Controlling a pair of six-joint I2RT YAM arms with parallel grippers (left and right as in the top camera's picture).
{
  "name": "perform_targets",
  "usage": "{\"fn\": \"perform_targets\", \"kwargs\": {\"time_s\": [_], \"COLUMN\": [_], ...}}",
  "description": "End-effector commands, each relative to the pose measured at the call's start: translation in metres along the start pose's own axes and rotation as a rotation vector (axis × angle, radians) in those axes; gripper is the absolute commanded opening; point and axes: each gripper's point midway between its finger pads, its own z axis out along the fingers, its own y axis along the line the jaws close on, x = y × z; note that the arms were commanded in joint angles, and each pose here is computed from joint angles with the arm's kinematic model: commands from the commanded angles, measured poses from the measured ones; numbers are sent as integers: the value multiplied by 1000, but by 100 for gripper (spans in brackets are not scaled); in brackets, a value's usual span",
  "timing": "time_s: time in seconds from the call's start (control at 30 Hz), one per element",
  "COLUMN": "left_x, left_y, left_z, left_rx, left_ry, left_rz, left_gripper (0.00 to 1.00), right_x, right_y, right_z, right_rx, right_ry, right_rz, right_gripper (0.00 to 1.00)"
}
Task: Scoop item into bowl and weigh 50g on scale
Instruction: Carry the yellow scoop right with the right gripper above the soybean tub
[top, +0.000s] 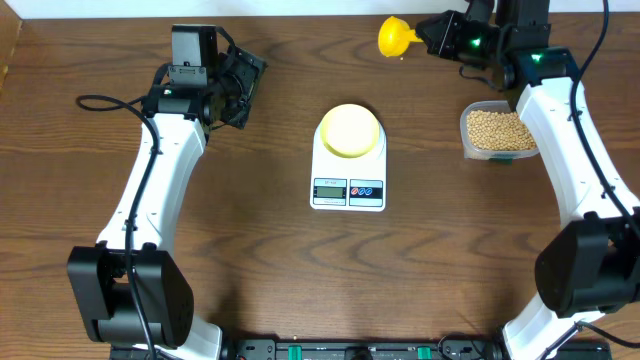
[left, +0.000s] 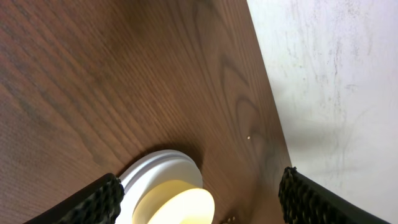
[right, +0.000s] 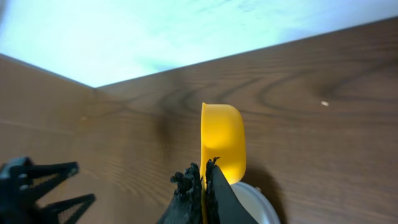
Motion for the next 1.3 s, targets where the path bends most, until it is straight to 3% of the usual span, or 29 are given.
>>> {"fn": "perform_targets", "kwargs": {"time_s": [0.0, 0.63, 1.07, 1.27], "left_x": [-3, -3, -12, -12], "left_y": [-8, -8, -4, -4], "left_z": [-11, -11, -11, -11], "left_rx": [22, 21, -1, -3], "left_ry": [-24, -27, -80, -80], "left_rz": [22, 22, 21, 100], "left_gripper": [82, 82, 82, 82], "right_x": [-15, -40, -40, -43], "right_y": [6, -3, 1, 5], "right_z": [-20, -100, -109, -117], "right_rx": [81, 370, 530, 585], "right_ry": [-71, -240, -296, -337], "right_rz": [-67, -102, -180, -197], "right_gripper": [1, 2, 2, 2]}}
